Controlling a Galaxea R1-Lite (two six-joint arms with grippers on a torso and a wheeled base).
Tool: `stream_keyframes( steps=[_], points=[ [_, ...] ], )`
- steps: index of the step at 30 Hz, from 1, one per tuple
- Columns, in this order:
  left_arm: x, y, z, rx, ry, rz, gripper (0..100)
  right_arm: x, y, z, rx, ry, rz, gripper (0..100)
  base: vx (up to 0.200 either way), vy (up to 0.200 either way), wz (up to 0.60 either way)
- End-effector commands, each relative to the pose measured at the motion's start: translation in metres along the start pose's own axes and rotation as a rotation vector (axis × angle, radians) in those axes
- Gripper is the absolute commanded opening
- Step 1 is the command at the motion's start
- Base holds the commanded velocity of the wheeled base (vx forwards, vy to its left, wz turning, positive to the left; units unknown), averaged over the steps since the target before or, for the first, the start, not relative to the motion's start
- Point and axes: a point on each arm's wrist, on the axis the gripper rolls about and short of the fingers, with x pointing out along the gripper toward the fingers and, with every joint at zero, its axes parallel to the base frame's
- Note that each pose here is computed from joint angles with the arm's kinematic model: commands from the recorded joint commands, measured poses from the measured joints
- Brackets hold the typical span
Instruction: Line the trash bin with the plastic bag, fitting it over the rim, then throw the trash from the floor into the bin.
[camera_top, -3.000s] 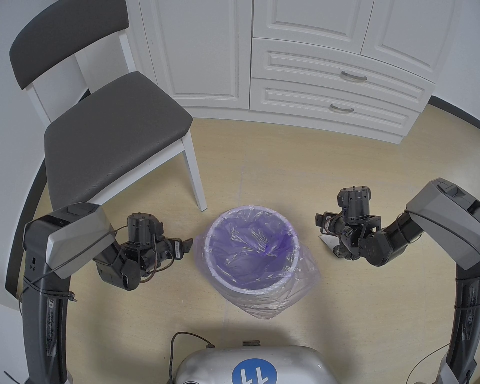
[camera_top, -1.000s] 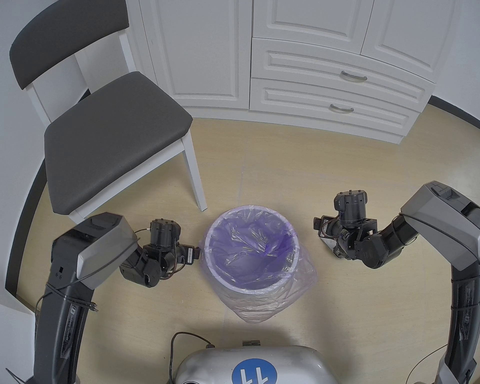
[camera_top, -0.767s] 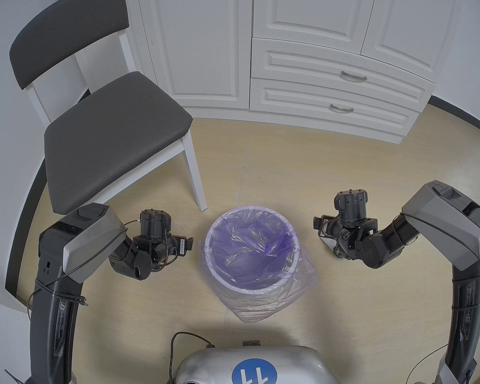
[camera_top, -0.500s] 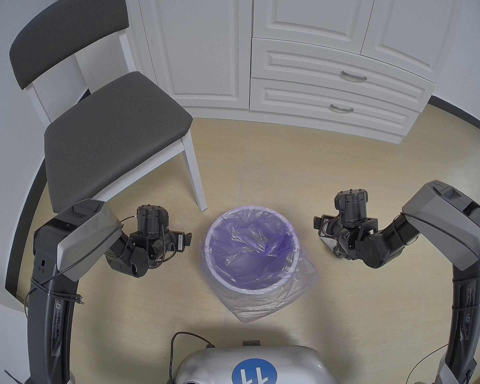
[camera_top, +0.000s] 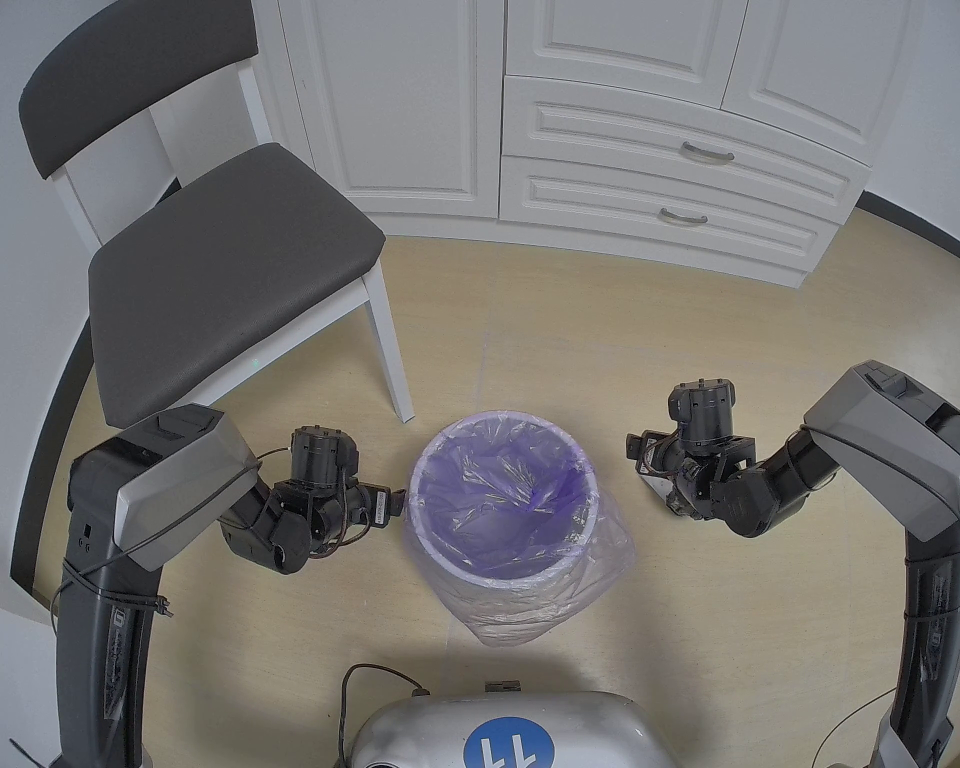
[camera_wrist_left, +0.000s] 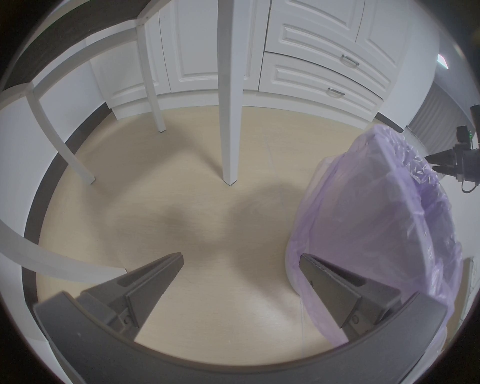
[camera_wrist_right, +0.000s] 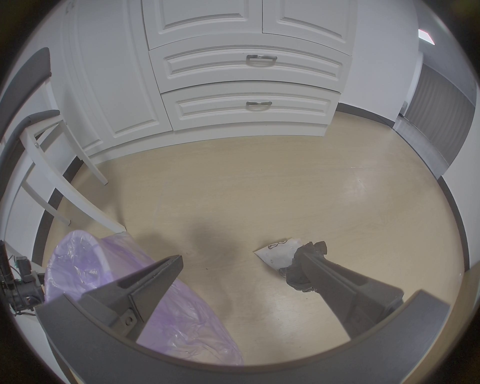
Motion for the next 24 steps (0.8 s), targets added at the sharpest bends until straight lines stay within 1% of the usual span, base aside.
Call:
stream_keyframes(
  steps=[1,3,4,5,6,8,12,13,20,24],
  points=[
    [0.002,-0.004,-0.007,0.006,0.020,-0.009,100,0.000,0.000,0.000,0.001,-0.001,0.000,100,0.000,0.000,0.00],
    [0.006,-0.009,-0.017,0.012,0.043,-0.025,100,0.000,0.000,0.001,0.001,-0.002,0.000,100,0.000,0.000,0.00],
    [0.010,-0.013,-0.026,0.013,0.065,-0.035,100,0.000,0.000,0.001,0.001,-0.002,0.000,100,0.000,0.000,0.00],
    [0.012,-0.014,-0.029,0.013,0.071,-0.038,100,0.000,0.001,0.000,0.001,-0.002,0.001,100,0.000,0.000,0.00],
    [0.017,-0.018,-0.037,0.014,0.084,-0.043,100,0.000,0.000,0.000,0.001,-0.001,0.000,100,0.000,0.000,0.00],
    [0.021,-0.019,-0.041,0.014,0.084,-0.048,100,0.000,0.000,0.001,0.001,-0.002,0.000,100,0.000,0.000,0.00],
    [0.028,-0.024,-0.043,-0.012,0.057,-0.049,100,0.000,0.000,0.001,0.001,-0.002,0.000,100,0.000,0.000,0.00],
    [0.029,-0.025,-0.041,-0.036,0.044,-0.050,100,0.001,0.000,0.000,0.001,-0.001,0.000,100,0.000,0.000,0.00],
    [0.032,-0.026,-0.040,-0.041,0.036,-0.049,100,0.001,0.001,-0.002,0.000,0.003,0.000,100,0.000,0.000,0.00],
    [0.030,-0.021,-0.035,-0.048,0.026,-0.039,100,0.000,0.000,-0.001,0.000,0.002,0.000,100,0.000,0.000,0.00]
  ],
)
